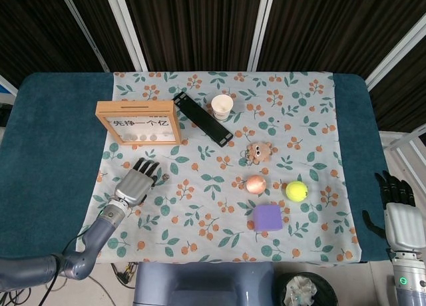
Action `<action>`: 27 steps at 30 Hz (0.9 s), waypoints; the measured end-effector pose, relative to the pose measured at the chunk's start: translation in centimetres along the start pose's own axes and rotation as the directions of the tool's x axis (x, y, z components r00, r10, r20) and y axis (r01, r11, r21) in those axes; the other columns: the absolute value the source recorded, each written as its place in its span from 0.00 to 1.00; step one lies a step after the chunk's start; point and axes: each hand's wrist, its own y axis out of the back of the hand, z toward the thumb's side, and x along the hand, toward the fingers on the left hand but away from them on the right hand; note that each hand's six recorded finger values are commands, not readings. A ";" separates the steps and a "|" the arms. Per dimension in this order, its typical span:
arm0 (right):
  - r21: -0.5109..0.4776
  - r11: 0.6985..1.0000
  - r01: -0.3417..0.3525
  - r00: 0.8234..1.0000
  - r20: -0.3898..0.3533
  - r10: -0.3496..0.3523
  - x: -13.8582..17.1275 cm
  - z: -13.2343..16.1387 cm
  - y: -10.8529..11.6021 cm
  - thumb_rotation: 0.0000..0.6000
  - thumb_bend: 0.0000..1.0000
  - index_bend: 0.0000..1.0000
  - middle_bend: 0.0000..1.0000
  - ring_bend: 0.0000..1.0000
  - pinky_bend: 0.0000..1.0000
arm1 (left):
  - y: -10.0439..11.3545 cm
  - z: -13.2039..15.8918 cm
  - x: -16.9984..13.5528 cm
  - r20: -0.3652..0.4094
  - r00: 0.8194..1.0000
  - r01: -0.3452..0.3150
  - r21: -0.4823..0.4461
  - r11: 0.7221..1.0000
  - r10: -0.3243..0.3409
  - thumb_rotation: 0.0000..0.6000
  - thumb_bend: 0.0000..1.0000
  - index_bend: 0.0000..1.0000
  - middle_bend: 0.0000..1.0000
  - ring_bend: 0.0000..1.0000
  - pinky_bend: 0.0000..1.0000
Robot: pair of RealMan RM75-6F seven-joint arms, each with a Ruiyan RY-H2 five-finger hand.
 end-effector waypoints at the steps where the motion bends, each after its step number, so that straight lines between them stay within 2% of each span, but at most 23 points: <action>1: 0.000 1.000 0.000 1.000 0.000 0.000 0.0 0.0 0.0 1.00 0.39 0.00 0.00 0.00 0.00 | 0.0 0.0 0.0 0.000 1.000 0.001 0.001 1.000 -0.001 1.00 0.34 0.40 0.00 0.00 0.00; 16: 0.004 1.000 -0.013 1.000 0.003 0.013 0.0 -0.2 -0.4 1.00 0.39 0.00 0.00 0.00 0.00 | -0.6 0.1 0.5 0.001 1.000 0.007 0.009 1.000 -0.007 1.00 0.36 0.52 0.01 0.00 0.00; 27: 0.004 1.000 -0.017 1.000 0.003 0.017 0.0 -0.2 -0.6 1.00 0.39 0.00 0.00 0.00 0.00 | -0.4 0.6 0.6 0.019 1.000 -0.021 -0.008 1.000 0.022 1.00 0.44 0.67 0.10 0.00 0.00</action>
